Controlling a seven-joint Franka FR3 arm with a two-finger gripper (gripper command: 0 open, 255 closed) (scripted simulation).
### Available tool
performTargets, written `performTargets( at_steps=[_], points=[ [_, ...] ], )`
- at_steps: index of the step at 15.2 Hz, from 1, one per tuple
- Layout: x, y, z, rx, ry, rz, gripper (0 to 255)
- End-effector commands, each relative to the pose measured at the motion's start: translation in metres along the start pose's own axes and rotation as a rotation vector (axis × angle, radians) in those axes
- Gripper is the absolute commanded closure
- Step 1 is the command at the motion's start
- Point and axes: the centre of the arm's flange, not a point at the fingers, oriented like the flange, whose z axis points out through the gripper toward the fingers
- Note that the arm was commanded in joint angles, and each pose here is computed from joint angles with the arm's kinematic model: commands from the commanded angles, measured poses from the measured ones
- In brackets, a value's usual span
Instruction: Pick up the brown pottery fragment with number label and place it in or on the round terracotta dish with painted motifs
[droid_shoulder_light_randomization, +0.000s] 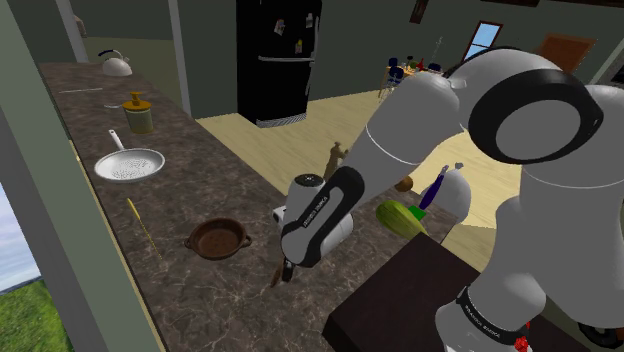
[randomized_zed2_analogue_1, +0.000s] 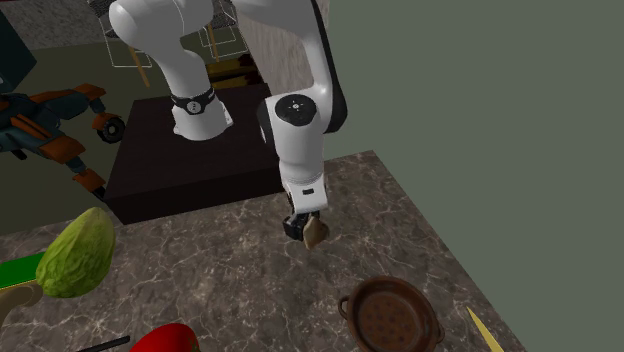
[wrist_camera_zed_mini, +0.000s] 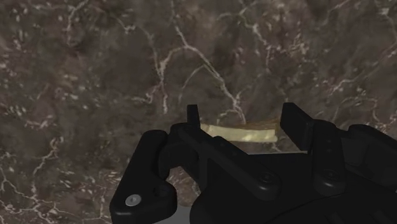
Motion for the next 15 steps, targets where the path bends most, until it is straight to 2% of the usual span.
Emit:
performTargets(
  at_steps=[1, 12, 15],
  points=[
    [-0.001, 0.0, -0.01, 0.0, 0.0, 0.0, 255],
    [0.001, -0.002, -0.067, 0.0, 0.0, 0.0, 255],
    [0.038, 0.013, -0.067, 0.0, 0.0, 0.0, 255]
  ],
)
